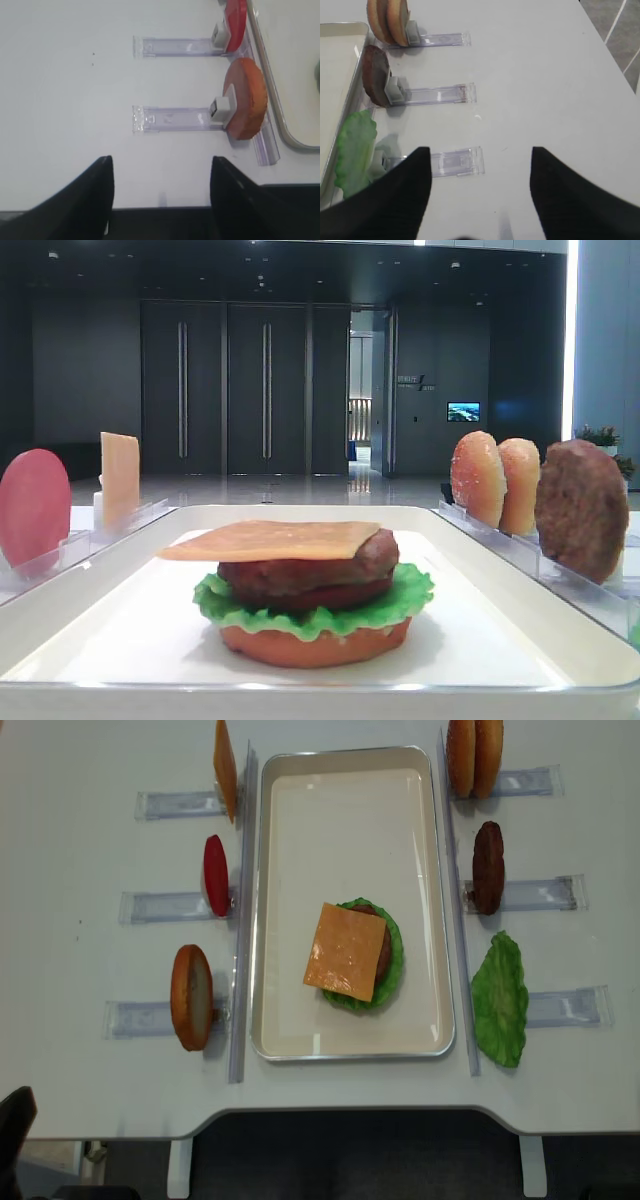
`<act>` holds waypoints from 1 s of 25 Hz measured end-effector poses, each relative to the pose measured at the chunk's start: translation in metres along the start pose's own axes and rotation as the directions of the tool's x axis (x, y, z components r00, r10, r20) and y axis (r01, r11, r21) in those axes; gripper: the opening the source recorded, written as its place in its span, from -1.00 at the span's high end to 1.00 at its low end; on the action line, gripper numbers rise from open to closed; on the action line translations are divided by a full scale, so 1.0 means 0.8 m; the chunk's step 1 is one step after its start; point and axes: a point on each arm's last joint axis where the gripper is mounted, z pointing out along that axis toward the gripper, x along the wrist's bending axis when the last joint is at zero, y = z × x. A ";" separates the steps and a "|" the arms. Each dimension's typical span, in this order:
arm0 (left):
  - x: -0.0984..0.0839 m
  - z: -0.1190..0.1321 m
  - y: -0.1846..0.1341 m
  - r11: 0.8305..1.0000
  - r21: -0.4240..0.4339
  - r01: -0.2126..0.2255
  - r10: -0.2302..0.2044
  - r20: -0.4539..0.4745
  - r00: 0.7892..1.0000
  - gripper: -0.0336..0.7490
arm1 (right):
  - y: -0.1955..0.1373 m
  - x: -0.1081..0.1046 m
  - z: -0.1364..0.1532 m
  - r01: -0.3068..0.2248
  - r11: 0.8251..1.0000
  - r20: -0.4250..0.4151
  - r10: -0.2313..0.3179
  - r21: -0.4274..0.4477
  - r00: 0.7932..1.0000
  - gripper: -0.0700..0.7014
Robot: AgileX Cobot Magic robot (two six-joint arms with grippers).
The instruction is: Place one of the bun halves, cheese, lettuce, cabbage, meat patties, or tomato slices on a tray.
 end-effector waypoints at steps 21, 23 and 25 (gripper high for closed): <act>-0.010 0.011 0.003 0.990 -0.131 -0.056 0.067 0.083 0.994 -0.27 | 0.000 0.000 0.000 0.000 1.000 0.000 0.000 0.000 1.000 -0.26; -0.010 0.011 0.003 0.990 -0.132 -0.058 0.069 0.082 0.994 -0.27 | 0.000 0.000 0.000 0.000 1.000 0.000 0.000 0.000 1.000 -0.26; -0.010 0.011 0.003 0.990 -0.132 -0.059 0.070 0.080 0.994 -0.27 | 0.000 0.000 0.000 0.000 1.000 0.000 0.000 0.000 1.000 -0.26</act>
